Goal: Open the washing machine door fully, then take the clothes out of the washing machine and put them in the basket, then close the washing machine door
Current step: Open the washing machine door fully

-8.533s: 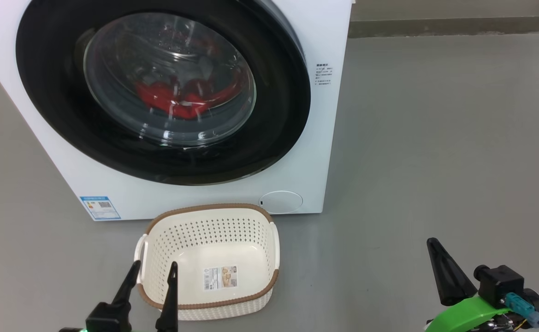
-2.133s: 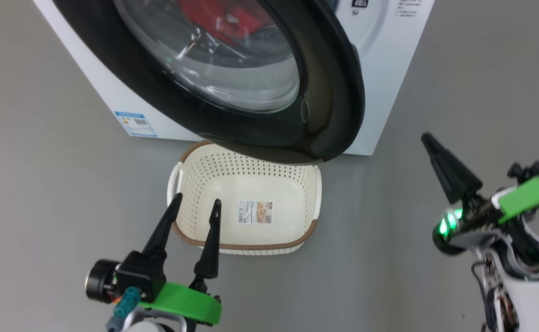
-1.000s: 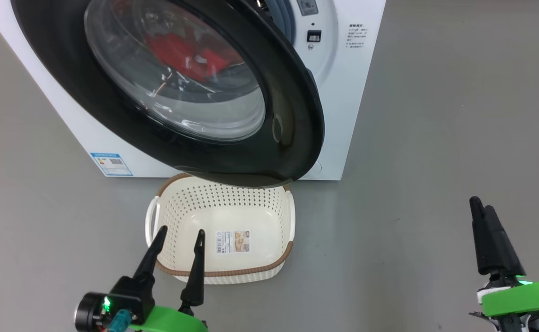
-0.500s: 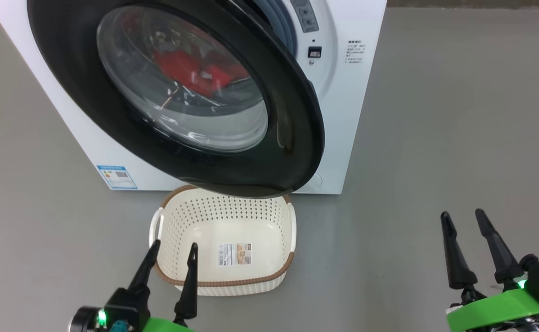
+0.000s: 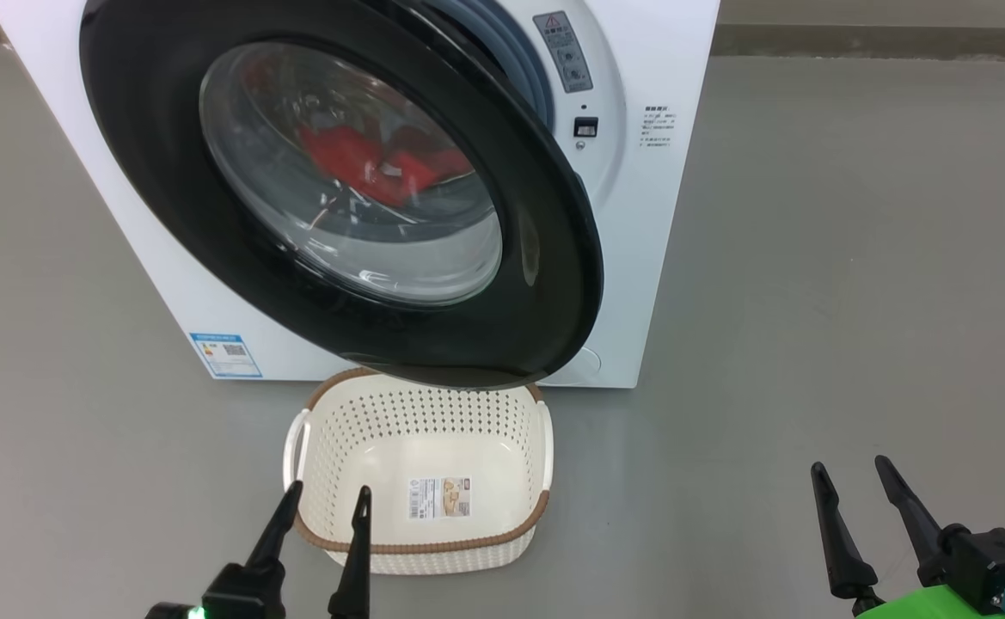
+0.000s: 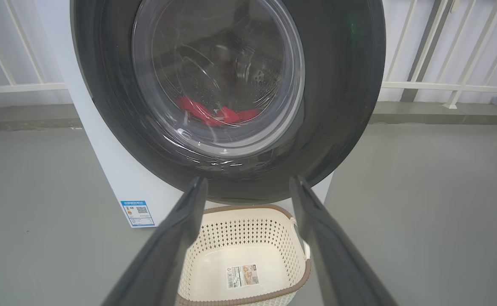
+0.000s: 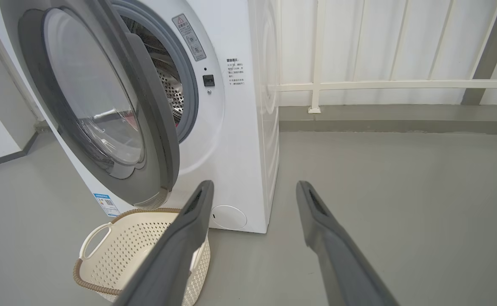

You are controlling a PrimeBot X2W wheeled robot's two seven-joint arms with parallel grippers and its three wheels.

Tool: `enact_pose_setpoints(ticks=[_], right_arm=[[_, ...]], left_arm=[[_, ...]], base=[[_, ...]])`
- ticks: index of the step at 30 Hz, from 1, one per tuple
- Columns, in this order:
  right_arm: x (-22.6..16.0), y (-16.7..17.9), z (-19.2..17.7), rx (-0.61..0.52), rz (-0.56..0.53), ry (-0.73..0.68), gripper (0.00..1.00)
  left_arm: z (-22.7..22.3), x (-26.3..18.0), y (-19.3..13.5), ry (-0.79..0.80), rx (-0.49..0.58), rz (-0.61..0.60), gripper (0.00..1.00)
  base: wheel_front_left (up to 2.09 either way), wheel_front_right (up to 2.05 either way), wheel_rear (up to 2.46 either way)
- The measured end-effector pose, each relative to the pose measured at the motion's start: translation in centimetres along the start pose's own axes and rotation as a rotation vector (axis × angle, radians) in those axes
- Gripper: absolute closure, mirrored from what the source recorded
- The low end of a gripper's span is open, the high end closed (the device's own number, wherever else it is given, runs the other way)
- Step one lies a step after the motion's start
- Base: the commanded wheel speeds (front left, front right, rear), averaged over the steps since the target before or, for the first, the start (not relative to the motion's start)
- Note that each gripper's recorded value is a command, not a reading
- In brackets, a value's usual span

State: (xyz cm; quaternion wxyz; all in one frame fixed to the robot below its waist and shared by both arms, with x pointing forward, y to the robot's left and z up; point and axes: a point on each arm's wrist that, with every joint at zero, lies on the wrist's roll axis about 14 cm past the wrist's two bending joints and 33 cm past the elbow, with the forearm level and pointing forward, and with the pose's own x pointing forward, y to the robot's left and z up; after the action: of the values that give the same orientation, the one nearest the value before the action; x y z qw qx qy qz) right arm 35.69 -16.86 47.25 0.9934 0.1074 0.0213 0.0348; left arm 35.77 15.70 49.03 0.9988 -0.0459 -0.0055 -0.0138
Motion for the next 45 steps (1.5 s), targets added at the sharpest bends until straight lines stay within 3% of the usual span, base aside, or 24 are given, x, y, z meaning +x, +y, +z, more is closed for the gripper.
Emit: enact_pose_setpoints(ticks=[27,28,29,30,31,32,41,45], right_arm=[[-0.8,0.0,-0.8,0.009,-0.003,0.023,0.00],[-0.8,0.0,-0.8,0.011,-0.003,0.023,0.07],[-0.8,0.0,-0.8,0.016,-0.004,0.022,0.56],[-0.8,0.0,-0.7,0.017,-0.003,0.022,0.78],[-0.8,0.0,-0.7,0.019,-0.003,0.021,0.78],[-0.8,0.0,-0.7,0.027,-0.004,0.020,1.00],[-0.8,-0.2,-0.1,0.081,-0.019,-0.009,1.00],[-0.4,-0.8,1.4,0.217,-0.050,-0.074,1.00]], left_arm=[[-0.2,-0.9,0.2,0.007,-0.006,0.014,0.00],[-0.2,-0.9,0.3,0.006,-0.005,0.016,0.00],[-0.2,-0.9,0.3,0.006,-0.005,0.016,0.00],[-0.2,-0.9,0.3,0.006,-0.004,0.018,0.00],[-0.2,-0.9,0.3,0.007,-0.004,0.018,0.00],[-0.2,-1.0,0.3,0.007,-0.006,0.018,0.00],[-0.2,-1.0,0.4,0.008,-0.005,0.017,0.00],[-0.3,-1.0,0.5,0.012,-0.005,0.017,0.00]], base=[[0.00,0.00,0.00],[0.00,0.00,0.00],[0.00,0.00,0.00],[0.00,0.00,0.00],[0.00,0.00,0.00],[0.00,0.00,0.00],[0.00,0.00,0.00],[0.00,0.00,0.00]])
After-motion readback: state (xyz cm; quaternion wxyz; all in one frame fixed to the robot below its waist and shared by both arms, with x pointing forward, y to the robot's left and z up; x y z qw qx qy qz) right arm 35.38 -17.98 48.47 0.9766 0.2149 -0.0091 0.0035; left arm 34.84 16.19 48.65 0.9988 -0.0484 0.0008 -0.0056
